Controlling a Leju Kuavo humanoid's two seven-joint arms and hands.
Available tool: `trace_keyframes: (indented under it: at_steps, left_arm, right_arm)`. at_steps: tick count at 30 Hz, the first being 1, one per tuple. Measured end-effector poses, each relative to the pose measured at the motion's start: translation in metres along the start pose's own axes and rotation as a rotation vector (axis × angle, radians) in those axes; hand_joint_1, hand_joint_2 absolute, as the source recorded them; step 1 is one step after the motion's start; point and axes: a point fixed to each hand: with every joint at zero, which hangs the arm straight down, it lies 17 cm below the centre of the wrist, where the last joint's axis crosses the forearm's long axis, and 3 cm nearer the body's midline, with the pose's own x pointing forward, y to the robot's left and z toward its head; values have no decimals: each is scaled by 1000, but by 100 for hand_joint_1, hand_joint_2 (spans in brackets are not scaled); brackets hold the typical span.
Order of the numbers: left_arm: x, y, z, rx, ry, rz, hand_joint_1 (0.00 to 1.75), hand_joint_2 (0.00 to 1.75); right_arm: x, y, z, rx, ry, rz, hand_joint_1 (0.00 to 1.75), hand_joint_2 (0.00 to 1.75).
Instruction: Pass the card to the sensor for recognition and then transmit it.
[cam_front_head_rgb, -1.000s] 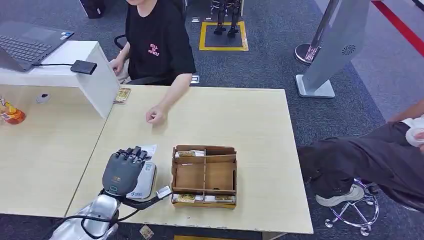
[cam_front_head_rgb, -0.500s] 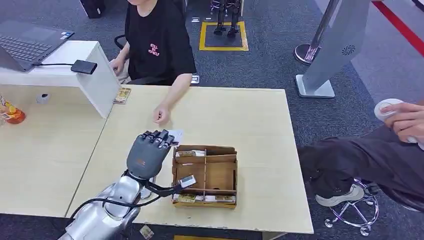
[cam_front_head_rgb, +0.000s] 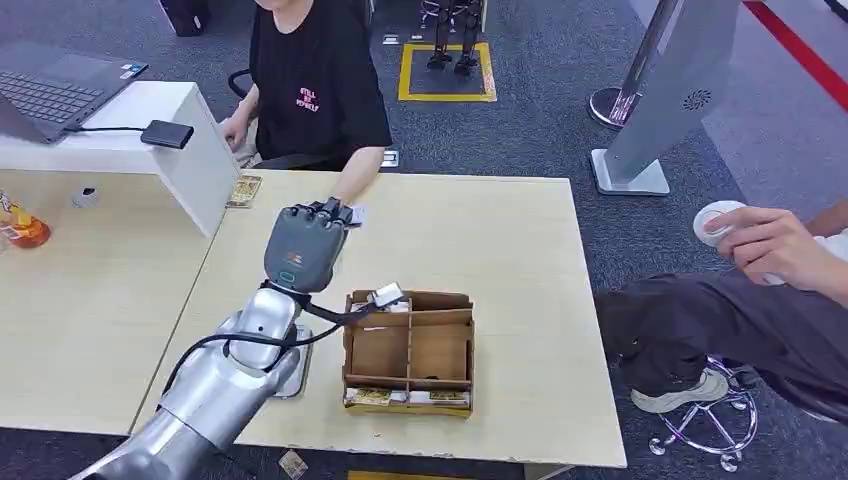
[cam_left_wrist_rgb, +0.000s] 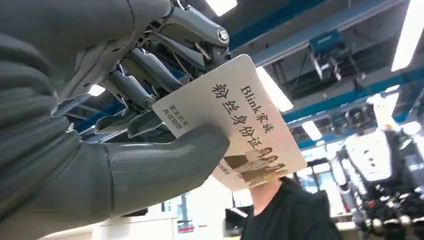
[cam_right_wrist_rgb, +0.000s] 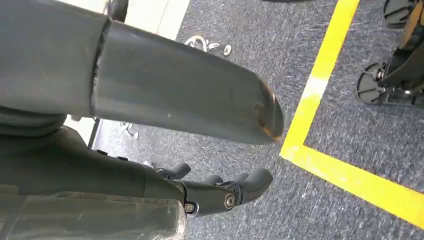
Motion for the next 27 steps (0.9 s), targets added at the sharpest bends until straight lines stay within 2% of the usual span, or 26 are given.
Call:
trace_keyframes:
  at_steps: [10, 25, 26, 27]
  left_arm:
    - [-57, -25, -19, -79, 94, -56, 175, 175]
    - [-104, -54, -11, -163, 158, -110, 175, 175]
    - [-106, -55, -10, -165, 159, -113, 157, 175]
    - [-108, -56, -10, -167, 158, -115, 0, 175]
  right_arm:
    - [0, 0, 0, 0, -1, 40, 0, 0]
    - [1, -1, 0, -3, 3, 60, 0, 0]
    - [1, -1, 0, -4, 3, 60, 0, 0]
    - [1, -1, 0, -4, 3, 60, 0, 0]
